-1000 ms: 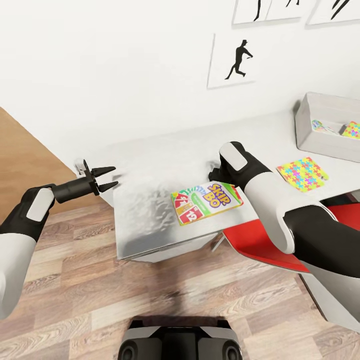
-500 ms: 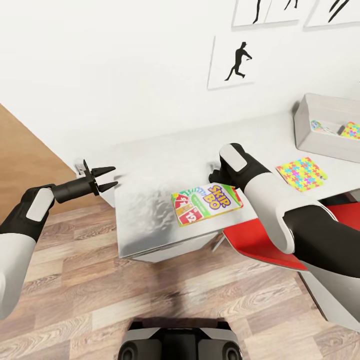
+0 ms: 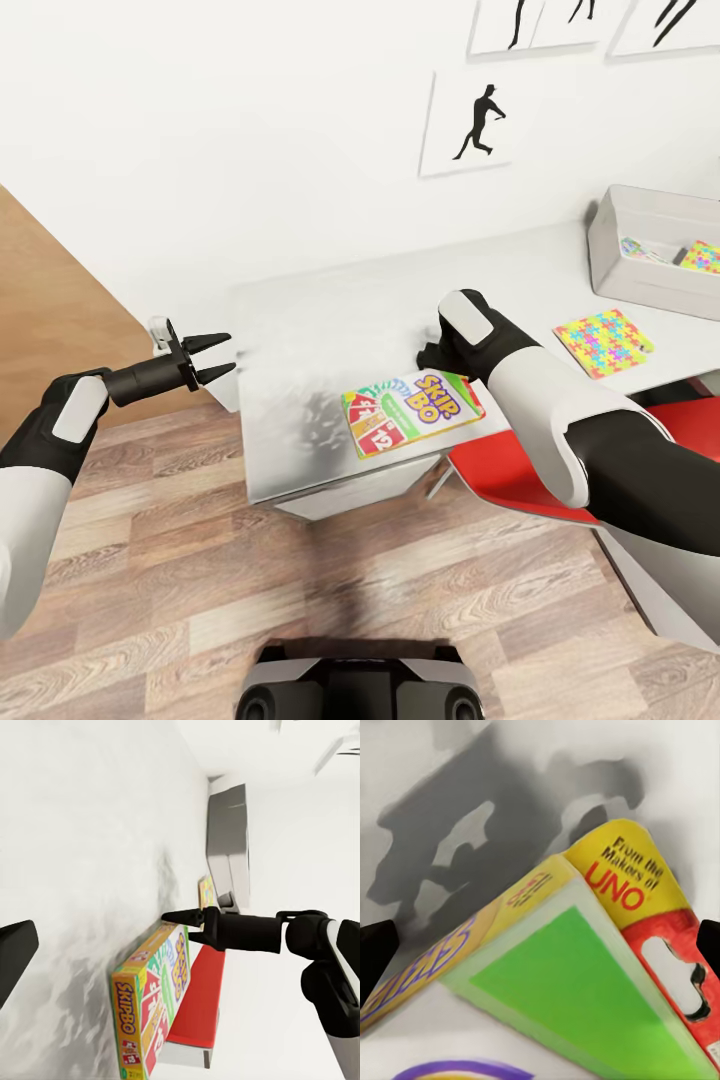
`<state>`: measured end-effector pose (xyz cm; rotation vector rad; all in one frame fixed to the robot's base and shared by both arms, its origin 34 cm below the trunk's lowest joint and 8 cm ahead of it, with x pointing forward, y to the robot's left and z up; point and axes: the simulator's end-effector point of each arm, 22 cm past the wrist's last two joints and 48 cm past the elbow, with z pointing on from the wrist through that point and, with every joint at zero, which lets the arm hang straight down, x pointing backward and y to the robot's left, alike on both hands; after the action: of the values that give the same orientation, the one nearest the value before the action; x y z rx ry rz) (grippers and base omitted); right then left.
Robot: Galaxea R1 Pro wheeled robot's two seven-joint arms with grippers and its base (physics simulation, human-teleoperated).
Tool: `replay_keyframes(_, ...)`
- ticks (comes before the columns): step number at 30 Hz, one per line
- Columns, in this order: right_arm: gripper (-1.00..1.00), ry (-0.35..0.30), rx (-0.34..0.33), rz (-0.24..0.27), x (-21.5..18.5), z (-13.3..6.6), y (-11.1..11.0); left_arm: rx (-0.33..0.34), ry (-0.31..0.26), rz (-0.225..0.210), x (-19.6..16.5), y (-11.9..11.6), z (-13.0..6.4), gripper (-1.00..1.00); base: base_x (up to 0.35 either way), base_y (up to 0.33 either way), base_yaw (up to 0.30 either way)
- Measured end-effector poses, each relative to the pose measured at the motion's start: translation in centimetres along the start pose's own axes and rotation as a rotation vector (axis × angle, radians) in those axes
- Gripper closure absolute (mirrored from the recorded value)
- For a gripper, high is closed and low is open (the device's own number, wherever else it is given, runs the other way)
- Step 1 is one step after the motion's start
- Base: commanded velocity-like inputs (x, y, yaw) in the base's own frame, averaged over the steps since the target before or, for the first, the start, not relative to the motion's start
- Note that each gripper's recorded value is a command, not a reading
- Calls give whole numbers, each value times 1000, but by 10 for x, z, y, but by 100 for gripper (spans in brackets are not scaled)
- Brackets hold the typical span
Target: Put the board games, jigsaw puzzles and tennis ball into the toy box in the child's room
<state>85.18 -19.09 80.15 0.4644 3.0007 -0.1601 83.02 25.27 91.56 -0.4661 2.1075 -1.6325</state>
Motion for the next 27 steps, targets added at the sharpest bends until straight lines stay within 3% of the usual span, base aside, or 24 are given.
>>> replay_keyframes(27,-100,0,0,-3,0,0,1,0,0,0,0,0,0,-100,-12,44,0)
